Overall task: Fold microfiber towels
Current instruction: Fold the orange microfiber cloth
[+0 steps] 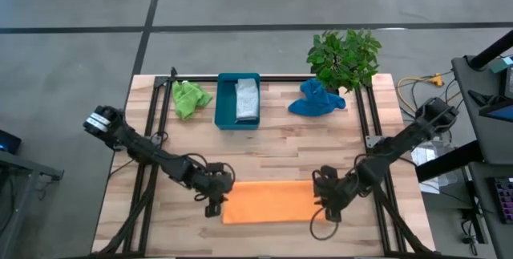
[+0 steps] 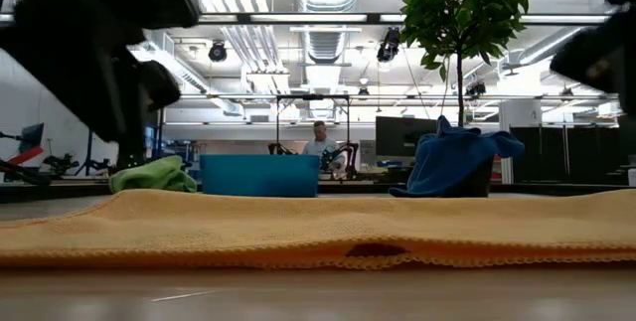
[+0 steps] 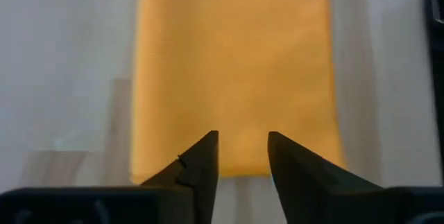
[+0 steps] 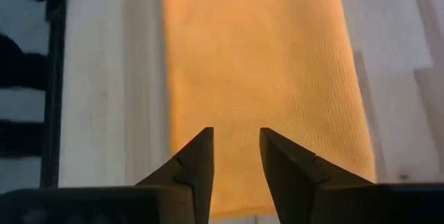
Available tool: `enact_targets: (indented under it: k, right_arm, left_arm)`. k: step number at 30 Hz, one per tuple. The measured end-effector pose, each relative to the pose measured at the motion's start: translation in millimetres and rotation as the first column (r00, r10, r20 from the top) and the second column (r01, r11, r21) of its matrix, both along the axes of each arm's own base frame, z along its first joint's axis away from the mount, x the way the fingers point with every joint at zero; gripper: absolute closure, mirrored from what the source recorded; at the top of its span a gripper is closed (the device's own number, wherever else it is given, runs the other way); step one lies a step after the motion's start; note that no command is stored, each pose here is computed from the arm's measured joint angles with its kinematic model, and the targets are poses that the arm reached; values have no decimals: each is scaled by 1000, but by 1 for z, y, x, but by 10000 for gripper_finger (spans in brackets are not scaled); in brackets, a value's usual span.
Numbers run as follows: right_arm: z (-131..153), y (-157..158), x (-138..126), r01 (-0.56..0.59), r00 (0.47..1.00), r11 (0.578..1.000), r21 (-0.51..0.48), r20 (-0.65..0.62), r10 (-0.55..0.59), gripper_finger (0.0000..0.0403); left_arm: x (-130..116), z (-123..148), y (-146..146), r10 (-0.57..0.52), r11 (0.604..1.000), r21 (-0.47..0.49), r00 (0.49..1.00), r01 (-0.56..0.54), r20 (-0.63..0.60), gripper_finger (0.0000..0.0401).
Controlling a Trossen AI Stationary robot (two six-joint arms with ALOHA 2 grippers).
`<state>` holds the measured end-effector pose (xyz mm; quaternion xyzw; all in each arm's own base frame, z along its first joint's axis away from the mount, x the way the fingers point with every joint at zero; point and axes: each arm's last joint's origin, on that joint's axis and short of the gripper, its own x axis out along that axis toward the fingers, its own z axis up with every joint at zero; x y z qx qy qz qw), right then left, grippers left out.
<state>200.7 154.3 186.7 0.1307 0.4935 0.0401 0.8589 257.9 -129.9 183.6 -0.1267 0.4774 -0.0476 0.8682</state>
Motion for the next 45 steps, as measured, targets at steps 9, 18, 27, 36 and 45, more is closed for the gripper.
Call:
enact_targets:
  k: [9,18,27,36,45]
  right_arm:
    - [-20,-22,4,110,993,993,35,-54,-108,307]
    - [-20,-26,6,141,987,986,86,-87,-134,309]
    - [-17,-23,11,169,985,974,149,-52,-163,309]
    - [-31,-10,23,87,994,966,244,-88,-67,309]
    - [-66,-19,36,167,968,972,164,-215,-130,310]
  left_arm:
    - [17,-38,23,42,998,-48,995,-47,-90,370]
    - [16,-46,29,149,988,-21,976,-154,-158,399]
    - [12,-44,35,254,967,63,953,-247,-164,398]
    - [10,-43,37,266,964,69,950,-257,-163,398]
    - [6,-45,36,231,973,37,948,-228,-217,398]
